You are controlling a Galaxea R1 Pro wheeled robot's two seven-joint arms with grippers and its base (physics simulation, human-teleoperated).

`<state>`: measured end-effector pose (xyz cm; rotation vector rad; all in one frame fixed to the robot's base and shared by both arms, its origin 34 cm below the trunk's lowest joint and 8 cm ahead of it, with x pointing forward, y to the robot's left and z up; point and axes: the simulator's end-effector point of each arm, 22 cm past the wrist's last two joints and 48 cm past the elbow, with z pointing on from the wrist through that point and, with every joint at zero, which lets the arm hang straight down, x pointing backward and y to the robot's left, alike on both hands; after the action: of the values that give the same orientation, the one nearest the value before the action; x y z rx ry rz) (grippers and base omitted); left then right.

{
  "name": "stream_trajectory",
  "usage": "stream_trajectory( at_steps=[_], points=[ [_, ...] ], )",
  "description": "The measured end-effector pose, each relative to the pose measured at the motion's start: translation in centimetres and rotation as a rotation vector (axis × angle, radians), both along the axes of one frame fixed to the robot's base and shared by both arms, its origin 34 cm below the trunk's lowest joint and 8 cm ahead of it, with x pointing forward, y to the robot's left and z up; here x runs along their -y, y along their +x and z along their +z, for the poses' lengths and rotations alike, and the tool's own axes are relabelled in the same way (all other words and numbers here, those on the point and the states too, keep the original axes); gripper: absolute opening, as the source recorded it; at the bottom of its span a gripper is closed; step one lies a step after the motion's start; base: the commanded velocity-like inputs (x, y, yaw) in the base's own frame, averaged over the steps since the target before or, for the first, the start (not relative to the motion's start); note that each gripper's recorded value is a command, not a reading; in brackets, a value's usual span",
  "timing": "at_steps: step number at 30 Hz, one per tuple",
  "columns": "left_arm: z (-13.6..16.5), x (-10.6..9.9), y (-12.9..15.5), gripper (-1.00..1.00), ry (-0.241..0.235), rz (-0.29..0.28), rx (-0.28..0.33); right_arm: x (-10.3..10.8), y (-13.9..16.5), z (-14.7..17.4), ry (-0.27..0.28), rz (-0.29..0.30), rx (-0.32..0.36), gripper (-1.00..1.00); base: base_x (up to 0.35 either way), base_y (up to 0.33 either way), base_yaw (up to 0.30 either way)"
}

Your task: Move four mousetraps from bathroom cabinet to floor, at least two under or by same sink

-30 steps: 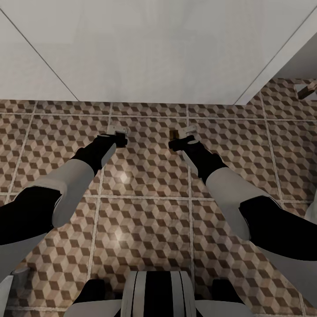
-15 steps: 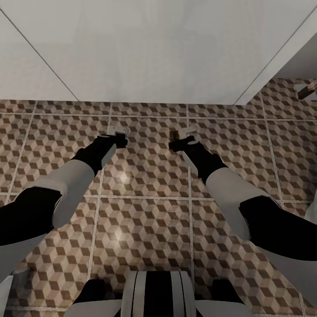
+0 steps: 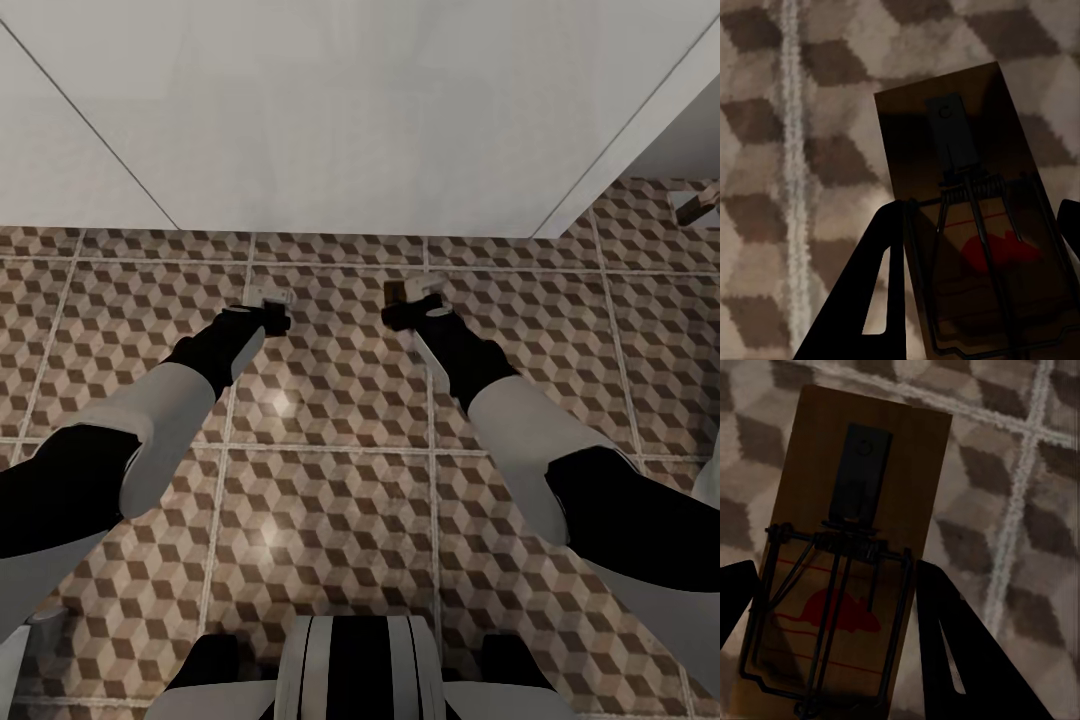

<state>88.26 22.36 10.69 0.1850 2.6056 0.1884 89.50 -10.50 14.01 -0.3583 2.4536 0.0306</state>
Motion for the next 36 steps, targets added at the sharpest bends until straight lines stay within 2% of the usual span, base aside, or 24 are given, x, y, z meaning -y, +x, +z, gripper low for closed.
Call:
stream_trajectory(
  at_steps=[16, 21, 36],
  points=[
    [-0.4, 0.1, -0.5, -1.0, 0.001, 0.001, -0.009, 1.0, -1.5, -1.5, -0.04, -0.014, -0.062, -1.0, 0.0, 0.0, 0.0],
    [-1.1, 0.1, -1.5, -1.0, 0.001, 0.001, -0.023, 1.1, -1.6, -1.7, -0.04, -0.015, -0.063, -1.0, 0.0, 0.0, 0.0],
    [-1.3, 0.1, -1.9, -1.0, 0.002, 0.001, -0.03, 1.0, -1.6, -1.6, -0.041, -0.012, -0.061, -1.0, 0.0, 0.0, 0.0]
  ],
)
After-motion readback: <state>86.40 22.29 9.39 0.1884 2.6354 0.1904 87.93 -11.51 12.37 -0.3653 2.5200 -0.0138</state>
